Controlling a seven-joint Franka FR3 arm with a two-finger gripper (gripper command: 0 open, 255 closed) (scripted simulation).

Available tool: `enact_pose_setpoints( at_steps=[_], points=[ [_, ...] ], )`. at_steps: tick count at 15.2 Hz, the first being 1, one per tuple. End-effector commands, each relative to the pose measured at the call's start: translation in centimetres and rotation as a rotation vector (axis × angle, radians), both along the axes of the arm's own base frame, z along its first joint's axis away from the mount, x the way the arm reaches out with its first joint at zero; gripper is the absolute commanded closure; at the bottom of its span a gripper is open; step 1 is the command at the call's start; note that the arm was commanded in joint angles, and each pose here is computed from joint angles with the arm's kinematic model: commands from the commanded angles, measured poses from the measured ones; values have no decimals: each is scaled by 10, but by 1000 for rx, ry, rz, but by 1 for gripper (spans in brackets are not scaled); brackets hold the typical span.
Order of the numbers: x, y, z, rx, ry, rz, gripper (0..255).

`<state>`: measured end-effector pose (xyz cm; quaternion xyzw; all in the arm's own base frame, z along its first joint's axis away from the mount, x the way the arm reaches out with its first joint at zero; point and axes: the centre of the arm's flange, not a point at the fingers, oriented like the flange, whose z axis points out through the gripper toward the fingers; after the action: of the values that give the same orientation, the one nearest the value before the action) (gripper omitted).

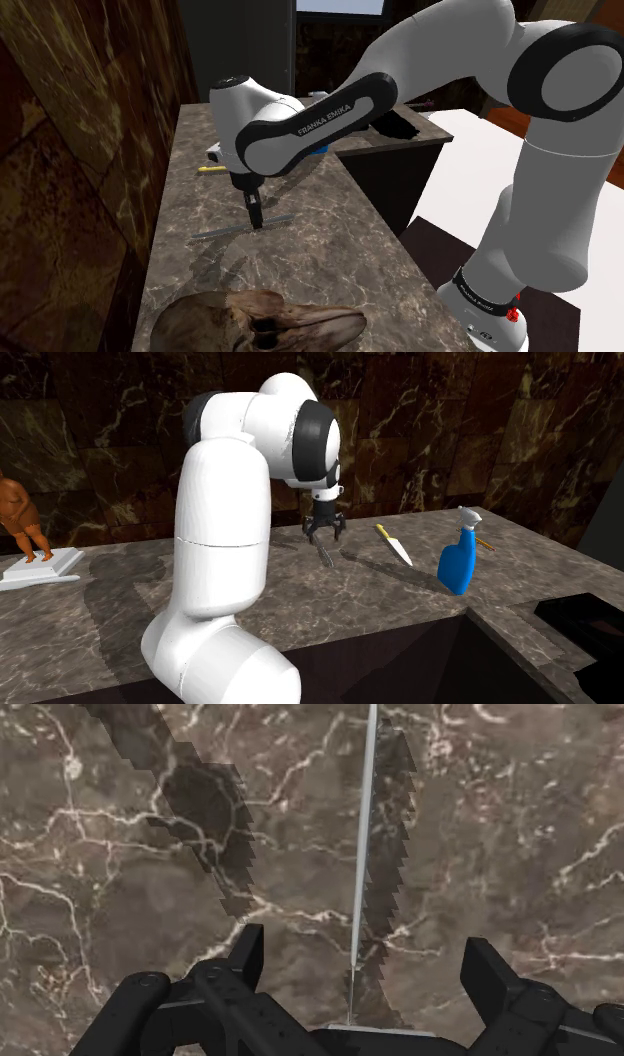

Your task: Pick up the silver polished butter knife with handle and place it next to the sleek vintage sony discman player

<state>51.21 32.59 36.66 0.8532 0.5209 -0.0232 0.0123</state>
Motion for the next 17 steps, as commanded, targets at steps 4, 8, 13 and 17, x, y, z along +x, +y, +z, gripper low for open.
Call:
enact_pose_setpoints(
  at_steps=[4,8,13,17],
  points=[
    [0,0,-19,0,0,1,0],
    [0,0,-19,0,0,1,0],
    [0,0,-19,0,0,1,255],
    [0,0,-19,0,0,1,255]
  ],
)
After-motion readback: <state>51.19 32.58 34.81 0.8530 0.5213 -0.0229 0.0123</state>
